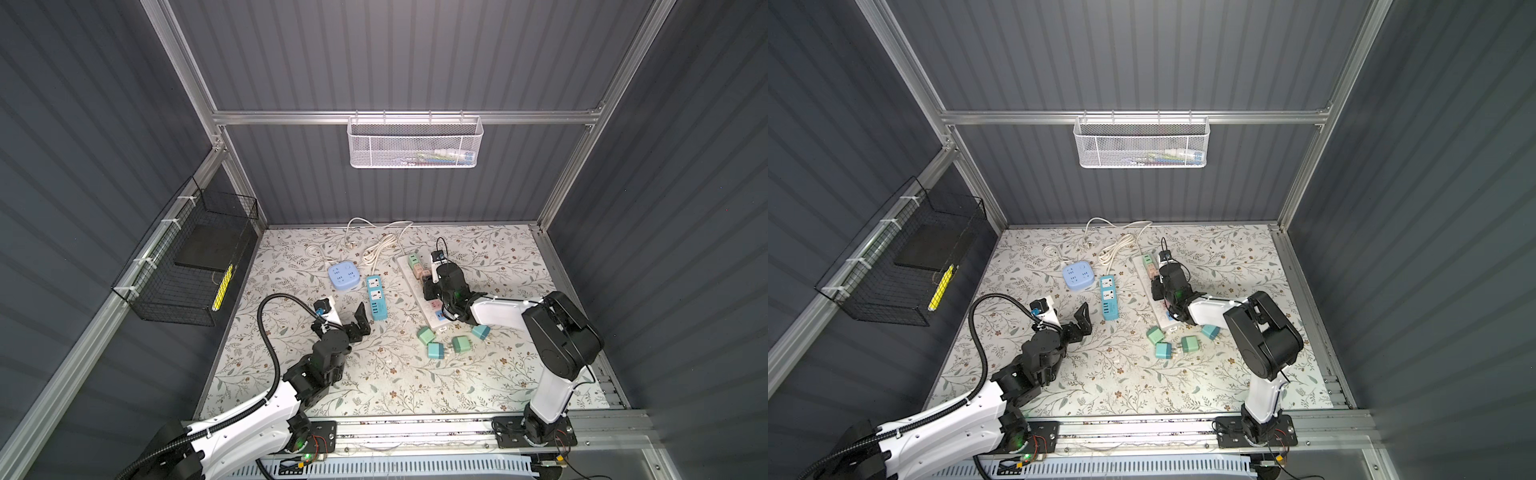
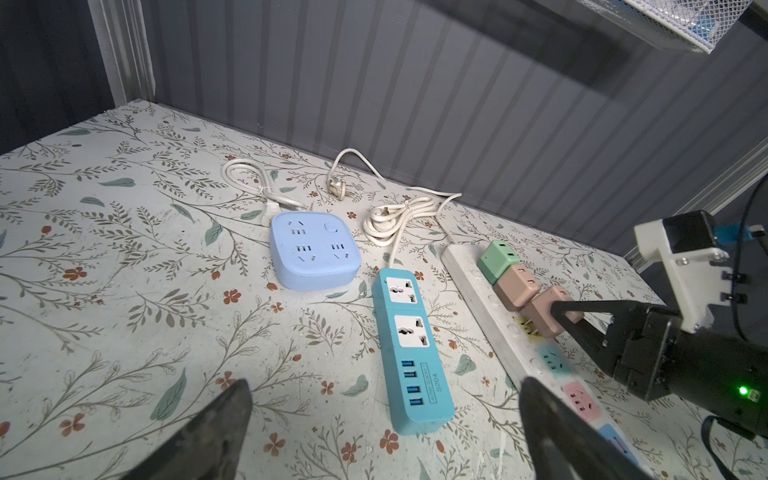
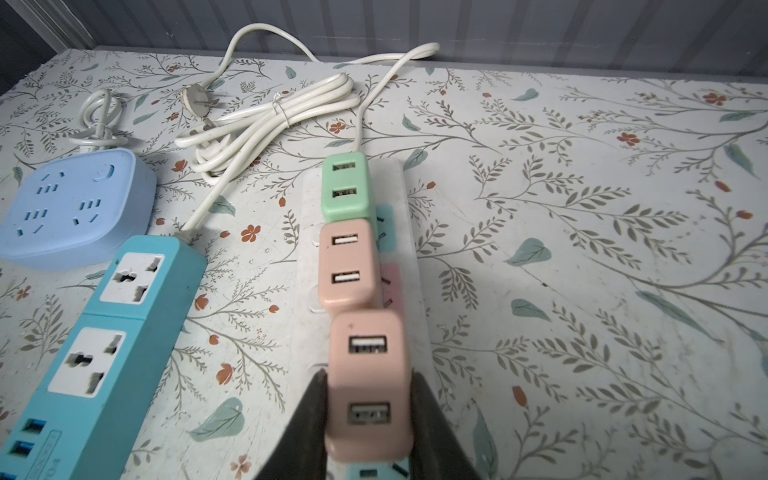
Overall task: Insert the plug
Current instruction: 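Lower the pink plug with the right gripper into the yellow socket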
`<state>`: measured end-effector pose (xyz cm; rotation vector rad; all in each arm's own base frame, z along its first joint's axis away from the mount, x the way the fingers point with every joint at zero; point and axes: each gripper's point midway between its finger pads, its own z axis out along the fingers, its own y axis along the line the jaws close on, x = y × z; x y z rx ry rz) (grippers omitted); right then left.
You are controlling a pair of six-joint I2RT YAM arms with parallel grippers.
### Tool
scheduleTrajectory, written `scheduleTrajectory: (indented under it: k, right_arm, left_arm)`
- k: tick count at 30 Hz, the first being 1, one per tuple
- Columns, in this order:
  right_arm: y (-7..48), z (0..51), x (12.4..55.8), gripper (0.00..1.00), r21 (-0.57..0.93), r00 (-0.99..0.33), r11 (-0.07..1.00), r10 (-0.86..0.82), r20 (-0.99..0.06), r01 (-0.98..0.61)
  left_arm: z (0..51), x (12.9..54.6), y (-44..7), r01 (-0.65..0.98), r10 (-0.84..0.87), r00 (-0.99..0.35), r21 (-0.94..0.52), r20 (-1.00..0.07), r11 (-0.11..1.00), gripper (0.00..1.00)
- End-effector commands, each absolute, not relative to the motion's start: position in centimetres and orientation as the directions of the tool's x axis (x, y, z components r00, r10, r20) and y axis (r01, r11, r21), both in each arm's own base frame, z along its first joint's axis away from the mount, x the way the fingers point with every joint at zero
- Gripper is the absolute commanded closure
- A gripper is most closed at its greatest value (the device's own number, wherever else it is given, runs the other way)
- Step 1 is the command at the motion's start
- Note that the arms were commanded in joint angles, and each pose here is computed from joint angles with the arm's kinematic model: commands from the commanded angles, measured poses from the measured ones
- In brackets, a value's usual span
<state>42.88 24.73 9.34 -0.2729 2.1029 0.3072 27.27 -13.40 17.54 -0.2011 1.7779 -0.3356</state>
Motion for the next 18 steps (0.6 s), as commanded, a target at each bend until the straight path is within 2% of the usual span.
scheduleTrajectory:
  k: [1,18]
  right_arm:
    - [24.54,7.12,41.83,0.78,0.115,-0.563,0.942,-0.088,-0.822,-0.315]
    - [24.62,7.12,41.06,0.78,0.075,-0.559,0.938,-0.135,-0.818,-0.337]
  left_arm:
    - [18.21,27.45,-13.34,0.048,-0.326,-0.215,-0.343,-0.921,0.938,0.0]
    - [17.83,27.41,-12.99,0.04,-0.336,-0.22,-0.352,-0.916,0.935,0.0]
